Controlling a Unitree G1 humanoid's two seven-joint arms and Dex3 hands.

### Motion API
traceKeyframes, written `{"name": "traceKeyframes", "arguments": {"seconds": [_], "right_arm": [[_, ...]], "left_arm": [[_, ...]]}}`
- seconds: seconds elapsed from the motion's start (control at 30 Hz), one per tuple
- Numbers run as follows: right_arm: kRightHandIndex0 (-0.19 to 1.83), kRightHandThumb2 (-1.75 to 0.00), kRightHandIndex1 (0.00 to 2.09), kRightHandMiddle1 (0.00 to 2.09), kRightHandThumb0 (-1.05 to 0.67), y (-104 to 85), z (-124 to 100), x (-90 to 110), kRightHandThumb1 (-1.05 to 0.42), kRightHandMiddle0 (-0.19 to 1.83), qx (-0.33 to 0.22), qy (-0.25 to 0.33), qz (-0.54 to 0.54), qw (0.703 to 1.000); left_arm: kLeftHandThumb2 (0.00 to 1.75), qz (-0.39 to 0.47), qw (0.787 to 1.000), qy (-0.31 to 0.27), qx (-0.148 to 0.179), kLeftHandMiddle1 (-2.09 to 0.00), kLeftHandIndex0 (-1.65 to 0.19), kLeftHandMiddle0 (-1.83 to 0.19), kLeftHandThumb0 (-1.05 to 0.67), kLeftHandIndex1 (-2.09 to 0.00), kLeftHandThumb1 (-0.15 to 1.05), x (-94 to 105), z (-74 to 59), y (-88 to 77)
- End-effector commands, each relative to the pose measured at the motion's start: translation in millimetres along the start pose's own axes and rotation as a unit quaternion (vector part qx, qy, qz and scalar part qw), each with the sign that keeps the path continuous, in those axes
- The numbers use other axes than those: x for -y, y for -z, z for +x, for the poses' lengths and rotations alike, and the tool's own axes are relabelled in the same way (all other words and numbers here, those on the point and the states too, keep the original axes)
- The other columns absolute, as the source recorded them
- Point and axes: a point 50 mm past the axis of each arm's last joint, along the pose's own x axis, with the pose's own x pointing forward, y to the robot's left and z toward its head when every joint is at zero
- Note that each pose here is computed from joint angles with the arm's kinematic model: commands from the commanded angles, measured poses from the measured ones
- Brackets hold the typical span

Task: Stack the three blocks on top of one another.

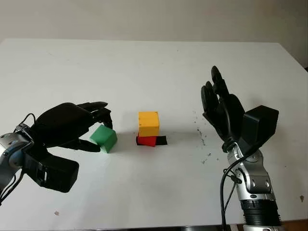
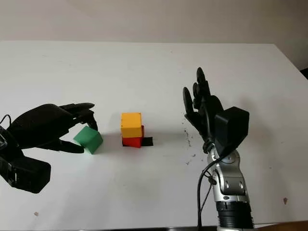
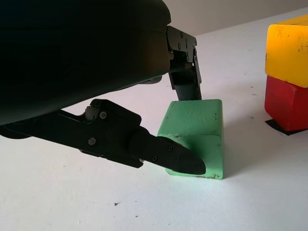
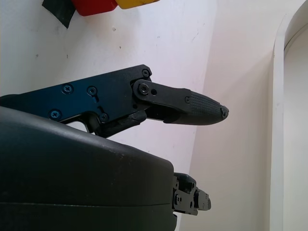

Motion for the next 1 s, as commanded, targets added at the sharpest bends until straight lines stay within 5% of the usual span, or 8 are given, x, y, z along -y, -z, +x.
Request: {"name": "traceKeyframes", "arguments": {"seconds": [0.0,0.27,0.5,0.97], "right_arm": [[-0.10,-0.57,0.06,0.05,-0.60,-4.7,-1.0,1.9,-1.05,-0.08,0.011,0.004,0.002,1.000],[-0.10,-0.56,0.05,0.05,-0.60,-4.1,-0.7,2.2,-1.05,-0.08,0.009,0.007,0.005,1.000],[-0.10,-0.56,0.06,0.05,-0.59,-4.3,-1.0,0.4,-1.05,-0.08,0.010,0.008,0.003,1.000],[-0.10,-0.58,0.05,0.05,-0.56,-1.8,-2.3,-3.7,-1.05,-0.10,0.008,0.008,0.001,1.000]], "left_arm": [[0.09,0.008,1.000,-0.010,0.002,-0.08,-0.11,-0.23,-0.38,-1.45,1.05,-2.2,0.9,-1.7],[0.12,0.000,1.000,-0.022,0.013,-0.07,-0.10,-0.26,-0.39,-1.46,1.05,-4.8,0.9,-2.9],[0.16,-0.120,0.990,-0.061,0.049,-0.07,-0.12,-0.28,-0.44,-1.45,1.05,-23.8,-2.5,8.2],[0.06,-0.313,0.939,-0.122,0.077,-0.08,-0.29,-0.38,-0.44,-1.34,1.04,-66.6,-0.3,34.6]]}}
